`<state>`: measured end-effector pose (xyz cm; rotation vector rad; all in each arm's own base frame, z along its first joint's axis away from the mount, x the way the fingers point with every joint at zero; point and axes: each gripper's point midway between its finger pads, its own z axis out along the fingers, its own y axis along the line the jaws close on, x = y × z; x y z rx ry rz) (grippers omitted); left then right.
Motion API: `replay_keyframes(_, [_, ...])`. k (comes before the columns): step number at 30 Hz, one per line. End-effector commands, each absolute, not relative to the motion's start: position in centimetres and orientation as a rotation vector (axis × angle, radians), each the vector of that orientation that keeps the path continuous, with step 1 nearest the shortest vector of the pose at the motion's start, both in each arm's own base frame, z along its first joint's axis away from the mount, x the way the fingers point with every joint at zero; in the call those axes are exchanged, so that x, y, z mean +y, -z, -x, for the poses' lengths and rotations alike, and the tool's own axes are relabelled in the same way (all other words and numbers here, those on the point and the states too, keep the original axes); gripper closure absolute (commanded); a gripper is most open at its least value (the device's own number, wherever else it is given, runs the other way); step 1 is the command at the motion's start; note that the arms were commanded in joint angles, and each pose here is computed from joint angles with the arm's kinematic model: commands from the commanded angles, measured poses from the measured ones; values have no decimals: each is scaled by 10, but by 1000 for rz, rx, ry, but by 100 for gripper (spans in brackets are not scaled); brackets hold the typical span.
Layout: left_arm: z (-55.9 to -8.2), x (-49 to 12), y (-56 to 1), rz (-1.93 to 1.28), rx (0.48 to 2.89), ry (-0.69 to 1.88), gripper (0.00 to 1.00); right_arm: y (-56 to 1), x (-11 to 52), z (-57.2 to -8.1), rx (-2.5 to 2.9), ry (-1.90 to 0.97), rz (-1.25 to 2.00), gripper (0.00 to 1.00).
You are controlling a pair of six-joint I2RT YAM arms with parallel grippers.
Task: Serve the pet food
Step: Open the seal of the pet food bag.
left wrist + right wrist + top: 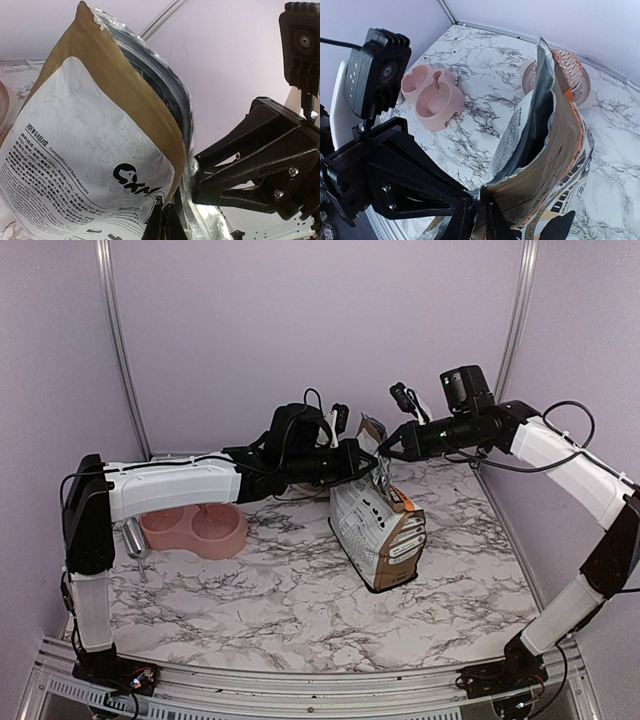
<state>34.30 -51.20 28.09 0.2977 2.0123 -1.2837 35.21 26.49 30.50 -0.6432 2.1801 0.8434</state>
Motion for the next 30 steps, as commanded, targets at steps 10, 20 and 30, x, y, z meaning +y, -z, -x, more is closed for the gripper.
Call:
replay_keyframes(10, [-342, -505, -277, -302, 2011, 1252, 100, -287, 246, -338, 2224, -815, 659, 100])
replay_keyframes(20, [-347, -513, -281, -317, 2002, 1255, 75, -294, 257, -322, 2162, -937, 723, 100])
replay_keyframes(30, [-359, -513, -276, -330, 2012, 1162, 76, -294, 256, -317, 2153, -940, 736, 100])
